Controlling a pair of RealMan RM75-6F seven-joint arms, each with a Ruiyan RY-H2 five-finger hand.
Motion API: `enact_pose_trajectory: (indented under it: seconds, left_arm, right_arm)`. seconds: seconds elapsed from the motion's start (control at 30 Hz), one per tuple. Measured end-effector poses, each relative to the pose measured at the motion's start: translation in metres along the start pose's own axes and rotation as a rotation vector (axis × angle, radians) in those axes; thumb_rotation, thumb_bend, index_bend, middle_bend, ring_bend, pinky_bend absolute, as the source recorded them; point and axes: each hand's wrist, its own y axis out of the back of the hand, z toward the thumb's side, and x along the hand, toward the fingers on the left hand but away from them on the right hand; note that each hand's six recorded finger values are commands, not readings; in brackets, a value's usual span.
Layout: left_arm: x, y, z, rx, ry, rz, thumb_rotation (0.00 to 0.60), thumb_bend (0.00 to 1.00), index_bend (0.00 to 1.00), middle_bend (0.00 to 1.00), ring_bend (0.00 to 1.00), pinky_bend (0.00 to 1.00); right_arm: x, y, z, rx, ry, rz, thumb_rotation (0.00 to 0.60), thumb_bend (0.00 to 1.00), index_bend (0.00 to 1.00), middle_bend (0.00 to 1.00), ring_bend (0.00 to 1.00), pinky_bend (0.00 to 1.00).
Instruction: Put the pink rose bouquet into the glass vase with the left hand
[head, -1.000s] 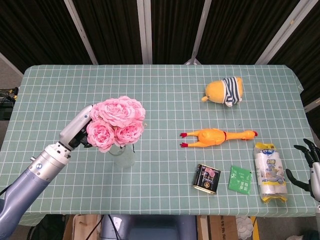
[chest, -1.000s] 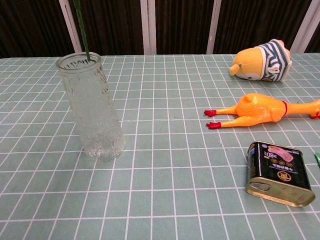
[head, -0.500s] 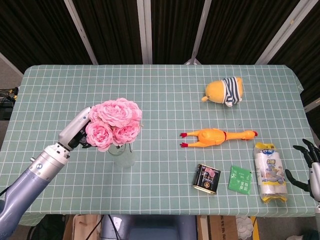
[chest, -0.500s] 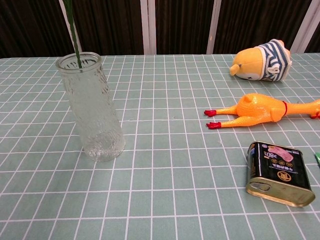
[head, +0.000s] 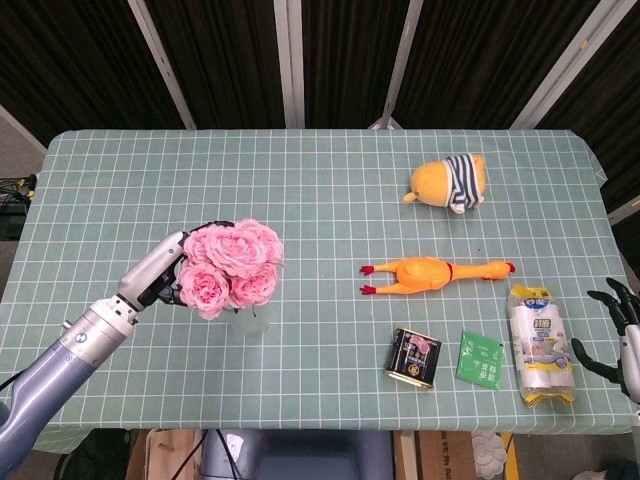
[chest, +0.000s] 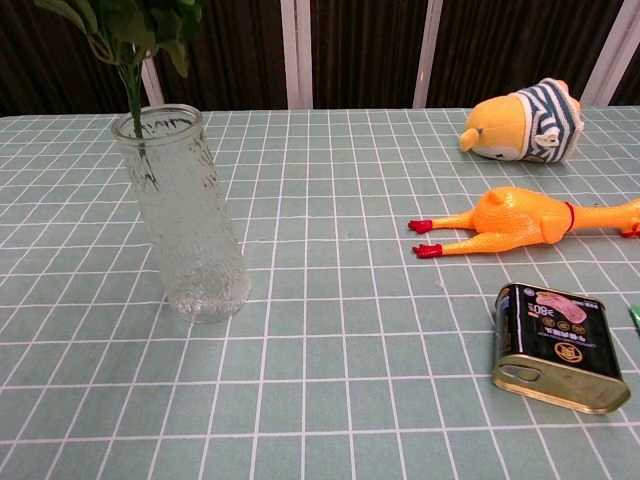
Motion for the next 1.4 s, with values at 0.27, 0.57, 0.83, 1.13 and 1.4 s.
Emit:
enact_pose_trajectory:
  seconds: [0.27,0.57,0.83,1.13,1.4]
  left_arm:
    - [-0.006,-0.012,-0.020,0.054,0.060,-0.099,0.600,0.24,0.12,0.16,0.01,0.15]
    - [-0.019,-0.009,-0.023,0.135,0.075,-0.170,0.600,0.12,0.00,0.05,0.00,0.06]
    - [-0.043,0.026,-0.024,0.201,0.124,-0.131,0.600,0.11,0.00,0.03,0.00,0.04]
    - [-0.066,0.063,-0.036,0.321,0.194,-0.049,0.600,0.08,0.08,0.11,0.00,0.08]
    - [-0.095,0.095,-0.027,0.536,0.053,0.252,0.600,0.08,0.09,0.11,0.00,0.07]
  right_arm:
    - [-0.001,0.000,0.000,-0.005,-0.001,-0.003,0.600,0.32,0.24,0.11,0.13,0.04]
    - [-0.001,0.001,0.000,-0.011,0.002,-0.009,0.600,0.32,0.24,0.11,0.13,0.04]
    - [0.000,0.000,0.002,-0.018,0.007,-0.007,0.600,0.32,0.24,0.11,0.13,0.04]
    - [-0.001,-0.003,0.005,-0.014,0.014,-0.002,0.600,0.32,0.26,0.11,0.13,0.04]
    - [0.000,-0.001,0.004,-0.007,0.025,-0.009,0.600,0.32,0.26,0.11,0.13,0.04]
